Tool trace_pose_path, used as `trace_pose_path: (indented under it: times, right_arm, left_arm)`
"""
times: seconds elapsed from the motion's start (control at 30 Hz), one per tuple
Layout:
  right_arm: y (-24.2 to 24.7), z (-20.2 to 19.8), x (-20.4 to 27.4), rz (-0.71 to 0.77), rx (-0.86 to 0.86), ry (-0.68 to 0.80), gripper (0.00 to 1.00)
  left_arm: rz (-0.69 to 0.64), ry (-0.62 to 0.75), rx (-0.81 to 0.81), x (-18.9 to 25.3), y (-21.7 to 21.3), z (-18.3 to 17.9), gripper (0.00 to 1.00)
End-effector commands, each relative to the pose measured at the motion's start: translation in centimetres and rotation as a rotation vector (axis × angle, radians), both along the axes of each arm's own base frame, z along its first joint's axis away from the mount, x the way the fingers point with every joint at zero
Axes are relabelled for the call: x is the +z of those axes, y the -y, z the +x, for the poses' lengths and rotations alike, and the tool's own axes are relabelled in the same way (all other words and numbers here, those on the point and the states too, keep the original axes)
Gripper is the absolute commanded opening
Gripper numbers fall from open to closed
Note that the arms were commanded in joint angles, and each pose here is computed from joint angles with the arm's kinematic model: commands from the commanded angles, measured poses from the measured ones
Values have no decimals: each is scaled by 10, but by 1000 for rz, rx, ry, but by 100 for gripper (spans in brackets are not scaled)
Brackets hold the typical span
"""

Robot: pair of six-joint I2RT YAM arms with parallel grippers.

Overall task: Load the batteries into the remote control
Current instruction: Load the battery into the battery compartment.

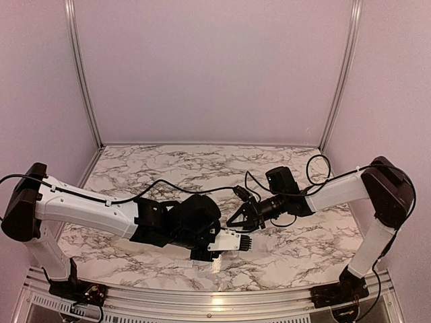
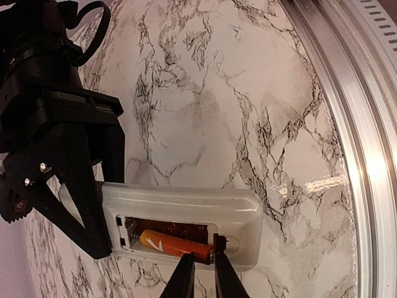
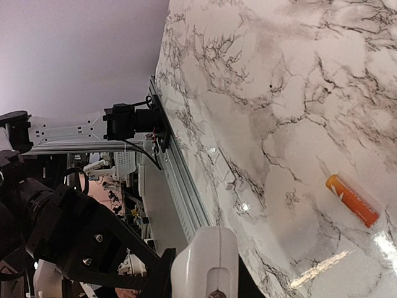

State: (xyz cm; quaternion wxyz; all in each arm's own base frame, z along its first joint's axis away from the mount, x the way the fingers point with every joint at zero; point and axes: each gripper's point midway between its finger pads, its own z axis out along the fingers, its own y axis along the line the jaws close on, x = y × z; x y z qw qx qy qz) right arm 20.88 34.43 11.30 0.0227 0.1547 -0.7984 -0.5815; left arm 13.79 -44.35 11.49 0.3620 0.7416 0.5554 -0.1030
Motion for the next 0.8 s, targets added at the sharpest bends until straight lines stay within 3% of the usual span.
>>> trace_pose_path:
  times: [0.0,0.77]
  right_arm:
    - [-6,-1,17,39,24,36,0]
    - [-5,-1,21,43,18,42,0]
  left_arm:
    - [48,-14,16,-11,-1,1,12]
    - [168,-67,121,-41,-8,20,4]
